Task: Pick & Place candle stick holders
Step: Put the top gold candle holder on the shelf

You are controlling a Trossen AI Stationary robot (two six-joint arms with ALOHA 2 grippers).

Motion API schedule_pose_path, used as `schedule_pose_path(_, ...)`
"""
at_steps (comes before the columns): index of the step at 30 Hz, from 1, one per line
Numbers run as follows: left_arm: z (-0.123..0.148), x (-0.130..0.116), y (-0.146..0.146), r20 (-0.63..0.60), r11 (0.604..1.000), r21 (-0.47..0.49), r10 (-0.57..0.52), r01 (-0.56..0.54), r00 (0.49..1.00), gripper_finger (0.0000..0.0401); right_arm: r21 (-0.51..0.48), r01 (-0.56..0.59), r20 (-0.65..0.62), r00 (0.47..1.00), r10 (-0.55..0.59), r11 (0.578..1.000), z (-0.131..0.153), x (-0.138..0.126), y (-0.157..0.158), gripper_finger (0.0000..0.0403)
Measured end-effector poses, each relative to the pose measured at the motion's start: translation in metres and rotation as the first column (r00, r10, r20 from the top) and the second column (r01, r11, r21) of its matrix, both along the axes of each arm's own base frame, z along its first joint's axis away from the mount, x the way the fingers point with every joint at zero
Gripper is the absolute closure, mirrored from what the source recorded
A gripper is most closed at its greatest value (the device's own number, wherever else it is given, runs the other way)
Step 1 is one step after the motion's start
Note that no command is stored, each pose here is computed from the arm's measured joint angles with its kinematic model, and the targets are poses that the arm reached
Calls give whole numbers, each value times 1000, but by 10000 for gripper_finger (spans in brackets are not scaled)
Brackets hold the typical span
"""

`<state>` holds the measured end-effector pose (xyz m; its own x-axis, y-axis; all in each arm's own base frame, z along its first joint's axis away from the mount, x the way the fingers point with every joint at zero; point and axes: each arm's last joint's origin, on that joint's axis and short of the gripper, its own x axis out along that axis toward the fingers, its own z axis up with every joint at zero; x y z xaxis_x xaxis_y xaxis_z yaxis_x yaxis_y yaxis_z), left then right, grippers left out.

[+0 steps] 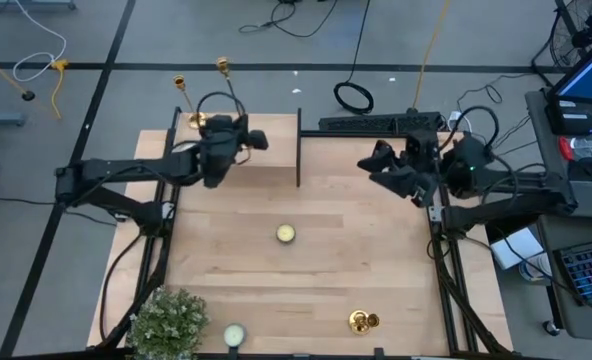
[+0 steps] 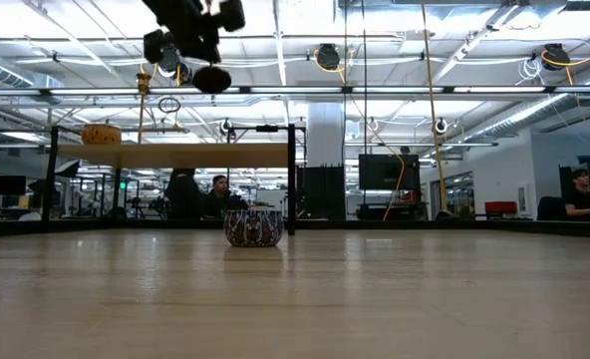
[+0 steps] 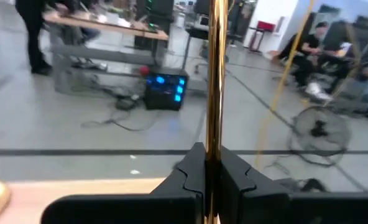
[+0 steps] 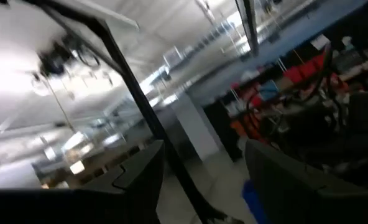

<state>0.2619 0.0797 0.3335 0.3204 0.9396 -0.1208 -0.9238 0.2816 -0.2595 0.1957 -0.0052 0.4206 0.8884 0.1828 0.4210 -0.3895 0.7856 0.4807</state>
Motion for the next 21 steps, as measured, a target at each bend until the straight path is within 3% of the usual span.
schedule_pose_path(6, -16, 15, 32, 10, 997, 11, 77, -77, 997, 390, -9, -27, -27, 999, 27, 1000, 5, -1, 1, 181)
schedule_pose_path(11, -31, 19, 59, -65, 990, 22, 142, -141, 988, 390, 7, -57, -88, 994, 58, 998, -1, 3, 1, 181)
schedule_pose_path(21, -49, 14, 86, -152, 952, 41, 307, -304, 940, 390, 17, -70, -198, 978, 72, 997, -12, 7, 3, 181)
